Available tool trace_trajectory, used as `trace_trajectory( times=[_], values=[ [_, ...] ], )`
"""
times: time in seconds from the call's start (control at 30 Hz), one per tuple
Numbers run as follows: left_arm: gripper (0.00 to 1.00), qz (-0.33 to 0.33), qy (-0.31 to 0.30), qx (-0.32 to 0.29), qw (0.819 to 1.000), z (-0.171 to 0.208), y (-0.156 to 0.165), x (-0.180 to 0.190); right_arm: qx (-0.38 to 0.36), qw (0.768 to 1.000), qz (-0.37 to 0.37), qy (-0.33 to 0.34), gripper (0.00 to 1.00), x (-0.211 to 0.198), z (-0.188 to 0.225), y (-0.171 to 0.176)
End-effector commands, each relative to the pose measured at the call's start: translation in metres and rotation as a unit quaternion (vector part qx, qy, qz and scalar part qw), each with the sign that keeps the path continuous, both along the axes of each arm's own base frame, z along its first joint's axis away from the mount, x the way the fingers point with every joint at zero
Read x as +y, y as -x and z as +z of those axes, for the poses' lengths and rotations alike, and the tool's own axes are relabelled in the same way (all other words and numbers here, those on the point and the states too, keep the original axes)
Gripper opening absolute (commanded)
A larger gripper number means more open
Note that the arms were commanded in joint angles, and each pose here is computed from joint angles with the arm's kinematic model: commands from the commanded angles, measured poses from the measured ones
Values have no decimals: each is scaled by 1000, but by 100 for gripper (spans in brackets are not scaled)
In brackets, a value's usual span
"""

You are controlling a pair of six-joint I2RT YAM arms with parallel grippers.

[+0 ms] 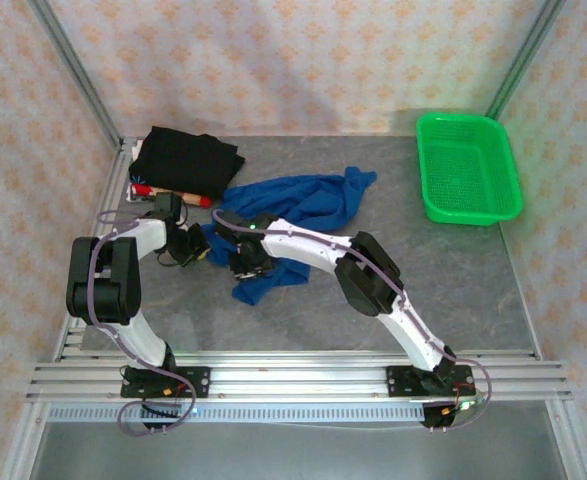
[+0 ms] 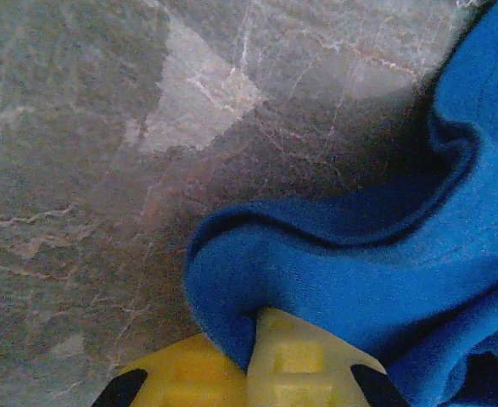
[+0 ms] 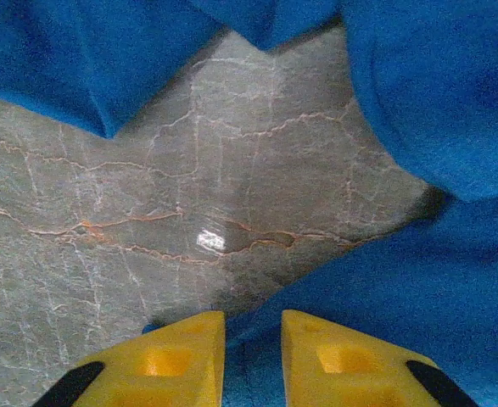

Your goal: Fold and stack the t-shirts

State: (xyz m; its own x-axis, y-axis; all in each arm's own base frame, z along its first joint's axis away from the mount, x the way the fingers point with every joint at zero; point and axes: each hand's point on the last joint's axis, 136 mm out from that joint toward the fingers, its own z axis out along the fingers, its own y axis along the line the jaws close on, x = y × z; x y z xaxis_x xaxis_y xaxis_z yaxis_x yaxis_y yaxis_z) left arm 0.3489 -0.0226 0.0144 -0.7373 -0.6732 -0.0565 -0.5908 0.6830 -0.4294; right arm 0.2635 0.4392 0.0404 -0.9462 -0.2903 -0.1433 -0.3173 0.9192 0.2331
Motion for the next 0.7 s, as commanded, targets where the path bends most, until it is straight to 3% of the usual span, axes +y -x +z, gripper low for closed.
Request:
trace_trajectory(
  times=[0.0,0.13,0.27,0.3,0.33,0.37,0.47,0.67],
  values=[
    [0,2,-26,79,997,-33,40,12,-21,1000,-4,21,20,-10,1,2],
    [0,3,-24,78,997,-33,39,12,-32,999,-6,15,0,-13,6,1],
    [0,2,-24,78,997,-33,40,12,-35,999,-12,14,0,-15,11,1],
    [0,0,-24,78,997,-33,40,11,-38,999,-12,5,9,-13,17,0],
    [0,1,-22,77,997,-32,40,11,-43,999,-10,-4,29,-11,24,0],
    [0,0,-22,75,997,-32,40,11,-53,999,-8,-12,40,-10,34,-1],
    [0,1,-19,70,997,-29,39,10,-60,998,-5,-10,52,-11,43,-1],
    [0,-4,-12,68,998,-29,37,7,-59,998,23,4,60,-4,40,8]
  ],
)
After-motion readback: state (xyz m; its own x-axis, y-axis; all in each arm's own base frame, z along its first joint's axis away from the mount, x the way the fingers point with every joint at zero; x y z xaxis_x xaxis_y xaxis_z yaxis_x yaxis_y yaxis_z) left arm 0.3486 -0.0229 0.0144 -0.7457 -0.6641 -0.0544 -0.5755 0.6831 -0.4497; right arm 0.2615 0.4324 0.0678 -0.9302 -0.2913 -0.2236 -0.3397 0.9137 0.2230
